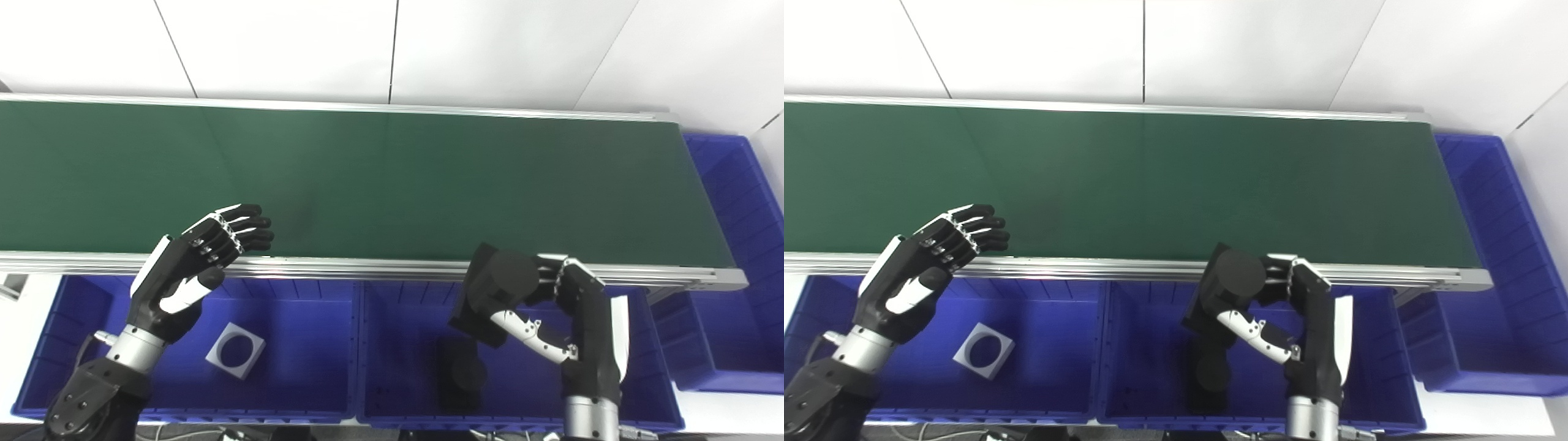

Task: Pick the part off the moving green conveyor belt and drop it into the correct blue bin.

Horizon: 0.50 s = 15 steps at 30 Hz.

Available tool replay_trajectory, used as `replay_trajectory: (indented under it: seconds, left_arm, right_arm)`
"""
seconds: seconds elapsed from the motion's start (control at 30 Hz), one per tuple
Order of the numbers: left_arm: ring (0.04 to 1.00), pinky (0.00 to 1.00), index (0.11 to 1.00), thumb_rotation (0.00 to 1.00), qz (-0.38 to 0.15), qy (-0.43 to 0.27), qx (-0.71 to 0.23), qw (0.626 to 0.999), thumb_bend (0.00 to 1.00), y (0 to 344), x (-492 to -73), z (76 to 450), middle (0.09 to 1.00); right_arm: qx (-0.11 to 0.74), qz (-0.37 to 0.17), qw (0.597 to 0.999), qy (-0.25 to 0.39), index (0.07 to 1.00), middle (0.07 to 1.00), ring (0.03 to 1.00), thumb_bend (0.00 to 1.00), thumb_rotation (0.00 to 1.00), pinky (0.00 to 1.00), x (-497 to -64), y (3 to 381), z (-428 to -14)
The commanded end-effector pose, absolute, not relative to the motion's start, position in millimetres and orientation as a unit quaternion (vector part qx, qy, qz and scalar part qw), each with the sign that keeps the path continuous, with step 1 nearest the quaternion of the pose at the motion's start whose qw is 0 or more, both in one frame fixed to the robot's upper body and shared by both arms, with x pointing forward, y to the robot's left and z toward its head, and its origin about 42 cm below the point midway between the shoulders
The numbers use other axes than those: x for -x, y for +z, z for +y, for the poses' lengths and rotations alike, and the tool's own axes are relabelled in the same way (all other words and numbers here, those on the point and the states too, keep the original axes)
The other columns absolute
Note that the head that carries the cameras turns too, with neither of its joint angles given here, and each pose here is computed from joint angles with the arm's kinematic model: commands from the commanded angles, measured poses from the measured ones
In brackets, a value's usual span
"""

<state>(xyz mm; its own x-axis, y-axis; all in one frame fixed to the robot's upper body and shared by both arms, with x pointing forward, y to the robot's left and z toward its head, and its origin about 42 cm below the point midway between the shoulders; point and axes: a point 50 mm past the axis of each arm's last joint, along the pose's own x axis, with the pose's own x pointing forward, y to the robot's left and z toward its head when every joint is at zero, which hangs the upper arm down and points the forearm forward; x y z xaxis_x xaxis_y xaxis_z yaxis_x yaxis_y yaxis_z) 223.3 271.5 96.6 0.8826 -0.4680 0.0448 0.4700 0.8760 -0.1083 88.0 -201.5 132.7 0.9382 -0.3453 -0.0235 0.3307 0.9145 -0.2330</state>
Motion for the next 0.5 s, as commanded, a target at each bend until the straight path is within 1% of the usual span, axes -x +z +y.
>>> replay_trajectory:
  seconds: [0.0, 0.2, 0.3, 0.37, 0.47]
  left_arm:
    - [0.701, 0.70, 0.757, 0.54, -0.038, -0.251, 0.055, 0.966, 0.91, 113, -232, 276, 0.738]
    - [0.705, 0.71, 0.756, 0.52, -0.036, -0.253, 0.062, 0.965, 0.91, 114, -235, 278, 0.739]
    - [0.704, 0.70, 0.754, 0.52, -0.036, -0.254, 0.063, 0.965, 0.91, 115, -236, 279, 0.740]
    - [0.704, 0.70, 0.753, 0.52, -0.035, -0.253, 0.064, 0.965, 0.91, 115, -237, 279, 0.739]
    - [0.705, 0.70, 0.752, 0.52, -0.034, -0.252, 0.064, 0.965, 0.92, 116, -237, 279, 0.739]
  right_arm:
    - [0.102, 0.000, 0.977, -0.189, 0.508, 0.485, 0.437, 0.52, 0.00, 0.42, -81, 136, -198]
    - [0.090, 0.025, 0.974, -0.208, 0.508, 0.490, 0.433, 0.52, 0.00, 0.41, -67, 118, -201]
    - [0.084, 0.038, 0.971, -0.219, 0.505, 0.489, 0.437, 0.52, 0.00, 0.41, -60, 108, -203]
    - [0.086, 0.050, 0.969, -0.228, 0.508, 0.489, 0.430, 0.52, 0.00, 0.40, -56, 102, -205]
    - [0.088, 0.065, 0.965, -0.239, 0.500, 0.487, 0.448, 0.52, 0.00, 0.44, -50, 94, -209]
